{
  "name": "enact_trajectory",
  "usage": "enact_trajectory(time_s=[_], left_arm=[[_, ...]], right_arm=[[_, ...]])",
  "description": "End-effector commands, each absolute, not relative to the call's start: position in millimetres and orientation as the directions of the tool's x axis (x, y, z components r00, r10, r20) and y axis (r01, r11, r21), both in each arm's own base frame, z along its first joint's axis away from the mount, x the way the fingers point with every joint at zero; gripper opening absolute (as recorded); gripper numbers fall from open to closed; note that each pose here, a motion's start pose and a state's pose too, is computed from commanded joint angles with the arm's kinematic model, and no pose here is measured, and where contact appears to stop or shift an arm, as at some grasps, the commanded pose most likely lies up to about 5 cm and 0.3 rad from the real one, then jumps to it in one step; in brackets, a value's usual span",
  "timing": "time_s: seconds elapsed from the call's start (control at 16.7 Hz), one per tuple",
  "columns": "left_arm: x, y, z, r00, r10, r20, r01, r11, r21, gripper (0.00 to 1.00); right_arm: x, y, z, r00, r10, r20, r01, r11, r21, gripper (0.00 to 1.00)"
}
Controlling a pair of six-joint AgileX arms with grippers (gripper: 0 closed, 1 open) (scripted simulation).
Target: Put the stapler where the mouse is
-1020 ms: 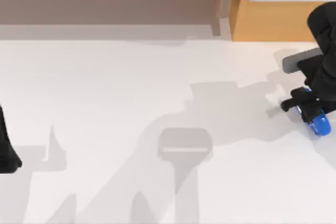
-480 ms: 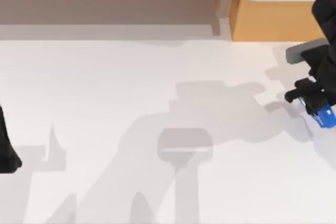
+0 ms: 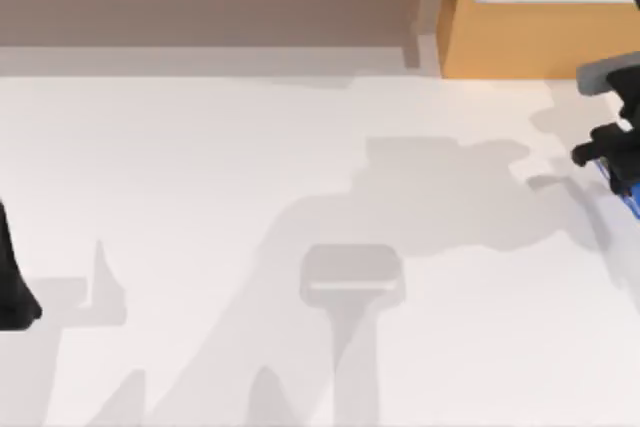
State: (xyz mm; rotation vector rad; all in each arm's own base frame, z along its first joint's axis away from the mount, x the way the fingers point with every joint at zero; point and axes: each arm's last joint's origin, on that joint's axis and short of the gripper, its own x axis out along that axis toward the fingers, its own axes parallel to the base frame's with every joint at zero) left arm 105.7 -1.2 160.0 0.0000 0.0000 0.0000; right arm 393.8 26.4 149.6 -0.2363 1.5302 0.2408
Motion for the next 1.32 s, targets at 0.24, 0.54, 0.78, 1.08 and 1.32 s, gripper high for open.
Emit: enact_trajectory(time_s=[0.24, 0.54, 0.78, 1.08, 1.32], left_arm=[[105.7, -1.2, 160.0, 1.0, 0.0, 0.0, 0.0, 1.0, 0.0, 1.0], [105.7, -1.2, 160.0, 1.0, 0.0, 0.0, 0.0, 1.0, 0.0, 1.0], [105.7, -1.2, 160.0, 1.0, 0.0, 0.0, 0.0, 1.0, 0.0, 1.0], [105.7, -1.2, 160.0, 1.0, 0.0, 0.0, 0.0, 1.0, 0.0, 1.0], [105.7, -1.2, 160.0, 1.0, 0.0, 0.0, 0.0, 1.0, 0.0, 1.0]], right_arm=[[420.9, -46.2, 150.8, 0.008, -0.002, -1.0, -0.182, 0.983, -0.003, 0.0], [428.6, -149.5, 157.9, 0.007, -0.012, -1.0, -0.032, 0.999, -0.012, 0.0], [424.4, -185.2, 163.1, 0.016, -0.019, -1.0, 0.02, 1.0, -0.019, 0.0], [424.8, -183.3, 164.5, 0.02, -0.022, -1.0, 0.016, 1.0, -0.022, 0.0], [424.5, -181.2, 163.3, 0.01, -0.026, -1.0, 0.008, 1.0, -0.026, 0.0]])
